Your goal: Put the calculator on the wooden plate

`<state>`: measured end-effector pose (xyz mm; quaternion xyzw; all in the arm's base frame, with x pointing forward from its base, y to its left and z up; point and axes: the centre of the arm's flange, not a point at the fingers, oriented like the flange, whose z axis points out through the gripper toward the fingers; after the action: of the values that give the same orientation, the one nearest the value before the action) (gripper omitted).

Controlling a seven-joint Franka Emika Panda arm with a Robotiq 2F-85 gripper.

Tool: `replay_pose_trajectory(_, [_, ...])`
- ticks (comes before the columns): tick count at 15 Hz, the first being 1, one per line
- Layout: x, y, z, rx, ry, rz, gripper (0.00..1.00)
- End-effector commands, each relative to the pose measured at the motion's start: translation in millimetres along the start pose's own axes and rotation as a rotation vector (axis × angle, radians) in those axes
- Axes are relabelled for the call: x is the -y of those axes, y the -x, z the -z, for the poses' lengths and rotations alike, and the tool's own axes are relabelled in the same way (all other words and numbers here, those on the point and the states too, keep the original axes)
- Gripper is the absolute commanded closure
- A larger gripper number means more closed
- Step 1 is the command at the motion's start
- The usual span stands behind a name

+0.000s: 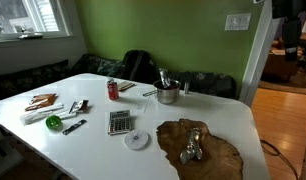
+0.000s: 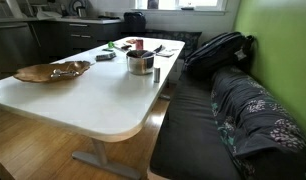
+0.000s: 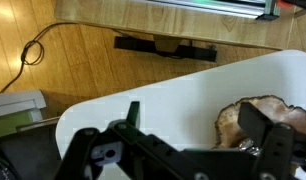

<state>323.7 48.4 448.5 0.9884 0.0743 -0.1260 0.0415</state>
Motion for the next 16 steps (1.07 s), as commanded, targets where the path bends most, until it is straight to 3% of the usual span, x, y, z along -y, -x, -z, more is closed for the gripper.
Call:
replay_pose_trajectory(1, [0, 0, 0, 0.0, 0.0, 0.0, 0.0])
replay_pose_trajectory(5, [0, 0, 0, 0.0, 0.0, 0.0, 0.0])
replay_pose_trajectory(10, [7, -43, -26, -0.009, 0.037, 0.008, 0.0])
replay_pose_trajectory(14, [8, -97, -49, -0.095, 0.13, -0.066, 0.0])
replay_pose_trajectory(16, [4, -128, -51, -0.148, 0.251, -0.096, 0.0])
